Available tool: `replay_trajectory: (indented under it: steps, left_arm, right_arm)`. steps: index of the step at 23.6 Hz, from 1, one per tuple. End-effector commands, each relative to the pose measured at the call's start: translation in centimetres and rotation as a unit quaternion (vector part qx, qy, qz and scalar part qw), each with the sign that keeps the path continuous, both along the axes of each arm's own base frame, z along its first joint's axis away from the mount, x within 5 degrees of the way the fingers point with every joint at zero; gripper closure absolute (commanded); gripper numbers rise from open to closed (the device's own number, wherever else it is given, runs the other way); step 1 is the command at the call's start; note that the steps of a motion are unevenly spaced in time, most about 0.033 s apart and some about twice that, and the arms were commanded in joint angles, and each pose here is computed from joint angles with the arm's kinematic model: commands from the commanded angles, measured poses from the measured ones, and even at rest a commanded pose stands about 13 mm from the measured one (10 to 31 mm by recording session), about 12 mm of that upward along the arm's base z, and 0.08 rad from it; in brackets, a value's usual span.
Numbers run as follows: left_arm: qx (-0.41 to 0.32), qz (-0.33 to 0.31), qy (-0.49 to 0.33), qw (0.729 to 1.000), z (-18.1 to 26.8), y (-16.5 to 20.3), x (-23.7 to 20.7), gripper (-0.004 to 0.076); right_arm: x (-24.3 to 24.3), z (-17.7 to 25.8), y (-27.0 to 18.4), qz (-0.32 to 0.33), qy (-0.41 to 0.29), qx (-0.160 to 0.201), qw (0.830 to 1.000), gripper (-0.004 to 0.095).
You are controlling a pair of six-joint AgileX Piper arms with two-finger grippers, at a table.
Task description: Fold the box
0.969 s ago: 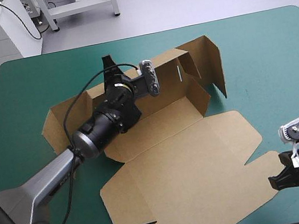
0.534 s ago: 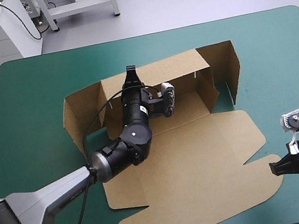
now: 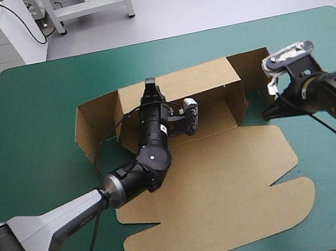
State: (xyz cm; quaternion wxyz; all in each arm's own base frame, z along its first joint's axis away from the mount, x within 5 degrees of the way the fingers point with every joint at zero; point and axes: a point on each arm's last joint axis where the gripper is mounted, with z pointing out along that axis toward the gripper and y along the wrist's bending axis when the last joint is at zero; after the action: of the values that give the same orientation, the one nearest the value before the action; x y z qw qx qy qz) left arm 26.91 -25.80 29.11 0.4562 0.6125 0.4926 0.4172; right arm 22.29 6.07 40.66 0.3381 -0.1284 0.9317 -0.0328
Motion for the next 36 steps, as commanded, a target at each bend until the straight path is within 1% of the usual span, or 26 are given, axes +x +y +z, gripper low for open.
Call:
replay_trajectory:
  steps: [1,2,3,5,7,8,10,11,14,15,18,20,24,27,32,35,36]
  left_arm:
    - [0.004,0.006,-0.07,0.997,3.3,0.7,-0.4,0.0731]
    - [0.004,0.006,-0.07,0.997,3.3,0.7,-0.4,0.0731]
    - [0.004,0.006,-0.07,0.997,3.3,0.7,-0.4,0.0731]
    - [0.004,0.006,-0.07,0.997,3.3,0.7,-0.4,0.0731]
    - [0.004,0.006,-0.07,0.997,3.3,0.7,-0.4,0.0731]
    - [0.003,0.005,-0.07,0.998,3.3,0.7,-0.4,0.0731]
    - [-0.007,0.007,-0.068,0.998,3.3,0.7,-0.4,0.0731]
    - [-0.029,0.011,-0.066,0.997,3.3,0.7,-0.4,0.0731]
    - [-0.031,0.04,-0.084,0.995,3.6,0.9,-0.8,0.0731]
    - [-0.034,0.039,-0.088,0.995,4.0,0.8,-1.2,0.0731]
    - [-0.064,0.007,-0.073,0.995,5.1,0.4,-2.7,0.073]
    - [-0.081,0.002,-0.063,0.995,5.6,0.4,-3.3,0.0731]
    - [-0.118,0.002,-0.024,0.993,5.9,0.6,-4.3,0.0731]
    - [-0.107,-0.003,0.011,0.994,5.4,0.6,-4.5,0.0731]
    - [-0.072,-0.02,0.02,0.997,3.9,0.6,-4.6,0.0731]
    - [-0.057,-0.032,0.008,0.998,3.8,0.5,-4.6,0.0731]
    - [-0.046,-0.052,-0.01,0.998,3.9,0.3,-4.3,0.0731]
  right_arm:
    - [4.6,2.9,-0.3,0.04,-0.04,0.048,0.997,0.0929]
    - [5.7,3.0,-0.4,0.045,-0.036,0.06,0.997,0.0929]
    - [7.6,3.9,-1.0,0.05,-0.042,0.091,0.994,0.0929]
    - [9.5,4.7,-1.7,0.041,-0.055,0.115,0.991,0.0929]
    - [11.4,5.5,-2.3,0.037,-0.062,0.126,0.989,0.0929]
    - [12.4,5.4,-2.4,0.036,-0.054,0.128,0.99,0.0929]
    - [14.5,4.3,-2.5,0.037,-0.015,0.124,0.991,0.0929]
    - [15.6,3.8,-2.5,0.037,-0.013,0.123,0.992,0.0929]
    - [16.6,3.0,-2.7,0.032,-0.008,0.114,0.993,0.0929]
    - [16.8,2.8,-2.9,0.027,-0.007,0.104,0.994,0.0929]
    - [16.8,2.9,-3.5,0.011,-0.01,0.079,0.997,0.0929]
    - [16.8,2.8,-3.6,0.009,-0.009,0.074,0.997,0.0929]
    - [16.8,2.8,-3.6,0.009,-0.009,0.074,0.997,0.0929]
    - [16.8,2.8,-3.6,0.009,-0.009,0.074,0.997,0.0929]
    - [16.8,2.8,-3.6,0.009,-0.009,0.073,0.997,0.0929]
    - [16.8,2.9,-3.6,0.009,-0.01,0.073,0.997,0.0929]
    - [16.9,2.9,-3.6,0.009,-0.015,0.075,0.997,0.0929]
